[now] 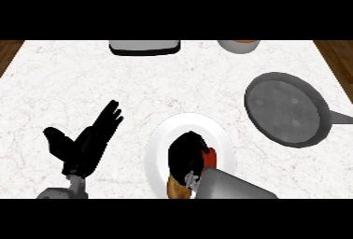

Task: Pick the bell pepper from the plate and place it in the pan

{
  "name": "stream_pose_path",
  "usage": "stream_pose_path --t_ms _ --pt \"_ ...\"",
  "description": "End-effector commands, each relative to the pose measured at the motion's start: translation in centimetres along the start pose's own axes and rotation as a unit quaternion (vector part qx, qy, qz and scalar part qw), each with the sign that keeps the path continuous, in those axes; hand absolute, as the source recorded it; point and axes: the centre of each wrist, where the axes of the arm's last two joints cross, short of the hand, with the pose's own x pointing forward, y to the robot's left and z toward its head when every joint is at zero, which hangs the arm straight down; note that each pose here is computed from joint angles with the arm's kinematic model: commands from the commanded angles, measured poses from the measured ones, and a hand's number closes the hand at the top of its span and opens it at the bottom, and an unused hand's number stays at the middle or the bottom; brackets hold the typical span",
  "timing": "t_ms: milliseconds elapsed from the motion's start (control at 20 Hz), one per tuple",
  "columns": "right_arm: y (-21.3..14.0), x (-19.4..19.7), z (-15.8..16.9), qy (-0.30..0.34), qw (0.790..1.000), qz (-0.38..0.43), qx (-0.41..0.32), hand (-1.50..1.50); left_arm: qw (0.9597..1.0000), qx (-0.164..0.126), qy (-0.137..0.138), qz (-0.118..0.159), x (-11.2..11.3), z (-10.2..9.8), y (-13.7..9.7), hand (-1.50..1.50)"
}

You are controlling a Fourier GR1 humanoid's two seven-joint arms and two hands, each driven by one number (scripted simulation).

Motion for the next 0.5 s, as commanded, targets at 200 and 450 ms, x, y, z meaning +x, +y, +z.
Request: stream_pose_path --t_ms 200,450 --pt "4.9 -1.4 8.8 -0.123 0.961 -0.232 -0.088 1.5 0.9997 0.025 0.003 0.006 -0.2 0.9 1.0 0.0" --pt "5.2 -6.5 12.9 -0.055 0.92 -0.289 -0.259 1.5 0.9996 0.029 0.005 0.004 -0.9 1.4 1.7 0.0"
